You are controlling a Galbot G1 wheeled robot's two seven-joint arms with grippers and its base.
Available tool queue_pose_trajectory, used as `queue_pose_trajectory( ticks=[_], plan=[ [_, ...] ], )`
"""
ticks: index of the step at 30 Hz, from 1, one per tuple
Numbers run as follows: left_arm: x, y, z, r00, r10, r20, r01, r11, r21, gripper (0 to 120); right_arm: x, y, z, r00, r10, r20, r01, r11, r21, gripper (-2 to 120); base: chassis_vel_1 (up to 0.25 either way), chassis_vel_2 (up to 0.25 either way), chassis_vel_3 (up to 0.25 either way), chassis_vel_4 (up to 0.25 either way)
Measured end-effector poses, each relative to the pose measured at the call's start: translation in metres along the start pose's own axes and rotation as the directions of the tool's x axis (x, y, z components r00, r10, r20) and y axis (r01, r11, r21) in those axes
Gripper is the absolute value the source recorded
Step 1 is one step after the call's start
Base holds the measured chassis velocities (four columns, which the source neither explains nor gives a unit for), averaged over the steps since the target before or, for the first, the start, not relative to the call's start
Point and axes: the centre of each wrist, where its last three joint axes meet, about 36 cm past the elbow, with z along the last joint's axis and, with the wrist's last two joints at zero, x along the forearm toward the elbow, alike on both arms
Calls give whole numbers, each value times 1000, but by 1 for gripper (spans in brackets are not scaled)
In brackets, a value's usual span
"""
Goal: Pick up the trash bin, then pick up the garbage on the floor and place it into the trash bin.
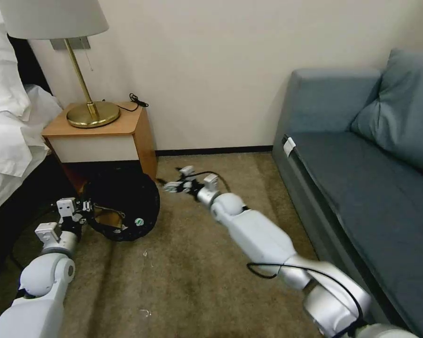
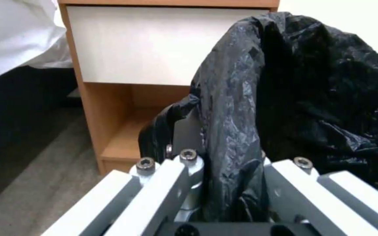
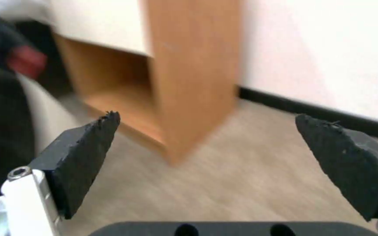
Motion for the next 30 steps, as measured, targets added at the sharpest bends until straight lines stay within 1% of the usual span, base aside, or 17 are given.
queue_pose_trajectory(
  ticks=[2,5,7,8,10,11,13,14,16,18,19,21,22,24,26,28,30],
  plan=[
    [0,0,1,1000,2,2,-2,1000,-5,4,4,-15,16,996,59,-65,-57,998,38,100,0,0,0,0],
    [0,-1,1,1000,2,2,-2,1000,-7,4,6,-18,22,994,71,-86,-67,996,52,100,0,0,0,0],
    [2,-2,5,1000,5,-1,-5,1000,-9,4,18,-26,47,980,108,-166,-92,991,100,100,0,0,0,0],
    [2,-2,5,1000,5,-1,-5,1000,-9,4,18,-26,47,980,108,-166,-92,991,100,100,0,0,0,0],
    [4,-2,6,1000,9,-3,-9,1000,-11,4,29,-30,64,970,133,-204,-111,987,116,100,0,0,0,0],
    [4,-2,6,1000,9,-3,-9,1000,-11,4,29,-30,64,970,133,-204,-111,987,116,100,0,0,0,0],
    [6,-1,5,1000,14,-4,-15,1000,-14,4,44,-37,79,959,158,-234,-133,984,119,100,0,0,0,0],
    [6,-1,5,1000,14,-4,-15,1000,-14,4,44,-37,79,959,158,-234,-133,984,119,100,0,0,0,0],
    [6,-1,5,1000,18,-6,-18,1000,-14,4,56,-43,90,951,178,-252,-152,981,122,100,0,0,0,0],
    [6,-4,7,1000,25,-11,-25,1000,-11,4,75,-53,107,937,206,-280,-177,976,126,100,0,0,0,0],
    [6,-4,7,1000,25,-11,-25,1000,-11,4,75,-53,107,937,206,-280,-177,976,126,100,0,0,0,0],
    [8,-8,11,999,38,-25,-38,999,-9,4,95,-58,126,925,219,-312,-184,973,139,100,0,0,0,0],
    [8,-8,11,999,38,-25,-38,999,-9,4,95,-58,126,925,219,-312,-184,973,139,100,0,0,0,0],
    [8,-10,12,998,46,-31,-46,999,-14,4,110,-57,144,916,211,-340,-166,974,157,100,0,0,0,0],
    [8,-11,11,998,48,-31,-48,999,-16,4,114,-56,149,916,203,-347,-155,975,161,100,0,0,0,0],
    [9,-13,9,998,49,-31,-49,999,-16,4,119,-49,161,914,172,-367,-117,979,167,100,0,0,0,0],
    [10,-12,9,998,48,-32,-49,999,-15,4,119,-46,163,915,164,-370,-108,980,167,100,0,0,0,0]
  ],
)
